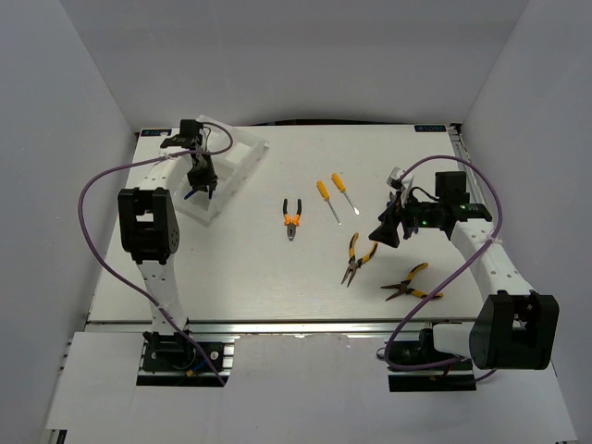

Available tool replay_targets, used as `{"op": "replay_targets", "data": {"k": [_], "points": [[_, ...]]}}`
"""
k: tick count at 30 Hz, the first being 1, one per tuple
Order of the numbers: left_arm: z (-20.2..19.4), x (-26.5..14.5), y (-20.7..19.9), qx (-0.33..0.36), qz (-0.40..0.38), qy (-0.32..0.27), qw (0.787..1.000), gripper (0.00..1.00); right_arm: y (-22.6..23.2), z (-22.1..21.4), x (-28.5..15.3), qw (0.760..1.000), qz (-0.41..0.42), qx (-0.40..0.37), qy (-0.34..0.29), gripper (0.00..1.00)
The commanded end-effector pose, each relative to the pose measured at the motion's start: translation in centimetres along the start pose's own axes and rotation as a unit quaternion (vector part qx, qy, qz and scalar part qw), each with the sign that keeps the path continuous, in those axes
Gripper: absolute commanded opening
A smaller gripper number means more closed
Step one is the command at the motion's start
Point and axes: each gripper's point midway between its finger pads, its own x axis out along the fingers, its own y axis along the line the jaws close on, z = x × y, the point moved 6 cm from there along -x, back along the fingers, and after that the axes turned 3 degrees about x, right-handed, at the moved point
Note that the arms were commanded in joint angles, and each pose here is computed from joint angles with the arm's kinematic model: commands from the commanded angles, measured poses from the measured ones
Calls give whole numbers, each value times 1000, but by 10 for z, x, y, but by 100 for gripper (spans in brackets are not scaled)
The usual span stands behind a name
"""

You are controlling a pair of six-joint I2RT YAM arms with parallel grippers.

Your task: Sort the tools into containers

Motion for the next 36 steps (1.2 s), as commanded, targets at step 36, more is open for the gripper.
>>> {"op": "replay_targets", "data": {"k": [36], "points": [[-77,-198,-35,-130,-302,-298,896,68,22,22,26,999,18,-33,21,77]]}}
